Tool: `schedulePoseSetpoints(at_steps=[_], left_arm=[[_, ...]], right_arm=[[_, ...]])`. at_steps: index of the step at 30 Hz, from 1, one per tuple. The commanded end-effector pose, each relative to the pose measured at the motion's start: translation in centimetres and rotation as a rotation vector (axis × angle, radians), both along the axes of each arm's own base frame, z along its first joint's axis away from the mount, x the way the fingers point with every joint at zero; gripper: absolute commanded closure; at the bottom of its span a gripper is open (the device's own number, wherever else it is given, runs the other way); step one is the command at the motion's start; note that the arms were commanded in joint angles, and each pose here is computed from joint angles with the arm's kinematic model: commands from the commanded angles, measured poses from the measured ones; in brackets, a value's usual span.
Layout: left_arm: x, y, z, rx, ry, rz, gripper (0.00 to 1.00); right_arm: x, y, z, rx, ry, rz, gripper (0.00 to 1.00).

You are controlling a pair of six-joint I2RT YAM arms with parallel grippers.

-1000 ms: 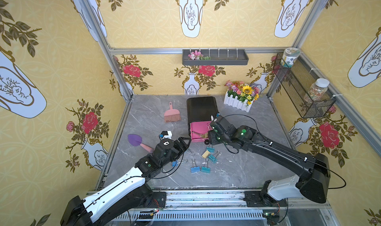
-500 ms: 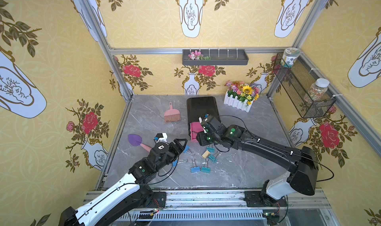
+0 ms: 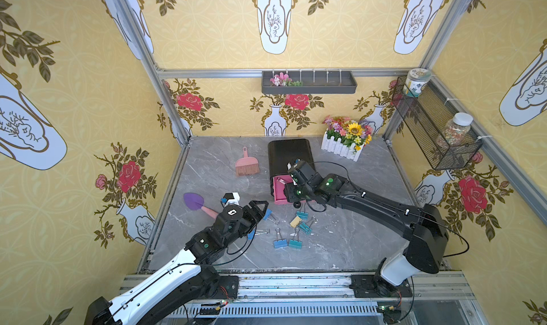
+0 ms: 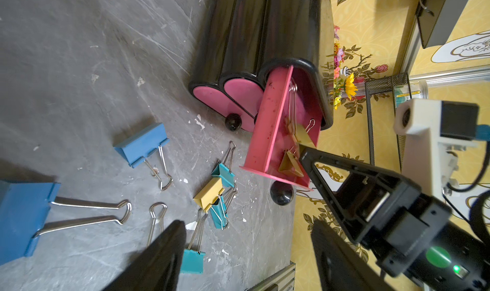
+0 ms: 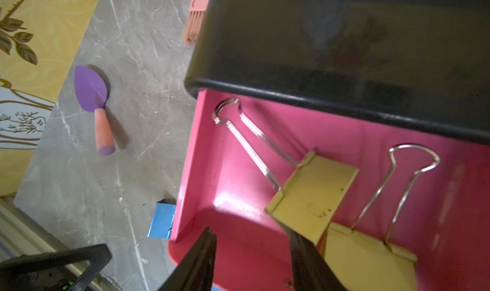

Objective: Put the binder clips in the drawer according to color
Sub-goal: Adjust the binder clip at the drawer.

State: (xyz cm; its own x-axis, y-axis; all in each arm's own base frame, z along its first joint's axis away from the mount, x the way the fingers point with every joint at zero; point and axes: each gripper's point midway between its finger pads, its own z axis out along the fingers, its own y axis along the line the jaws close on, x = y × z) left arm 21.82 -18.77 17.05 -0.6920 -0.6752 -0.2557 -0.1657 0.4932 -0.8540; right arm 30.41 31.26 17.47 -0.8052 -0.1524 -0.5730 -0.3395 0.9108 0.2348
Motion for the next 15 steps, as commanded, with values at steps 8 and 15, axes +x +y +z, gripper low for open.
schedulePoseSetpoints(at_steps=[8, 15], left_arm=[[0.0, 0.0, -0.6, 0.051, -0.001, -0.024, 0.2], [-1.0, 0.0, -3.0, 0.15, 0.048, -0.096, 0.21]], right_arm=[[2.4, 0.9, 4.3, 0.051, -0.123, 0.015, 0.44], [-1.4, -4.3, 7.6, 0.061, -0.216, -0.046, 0.38]])
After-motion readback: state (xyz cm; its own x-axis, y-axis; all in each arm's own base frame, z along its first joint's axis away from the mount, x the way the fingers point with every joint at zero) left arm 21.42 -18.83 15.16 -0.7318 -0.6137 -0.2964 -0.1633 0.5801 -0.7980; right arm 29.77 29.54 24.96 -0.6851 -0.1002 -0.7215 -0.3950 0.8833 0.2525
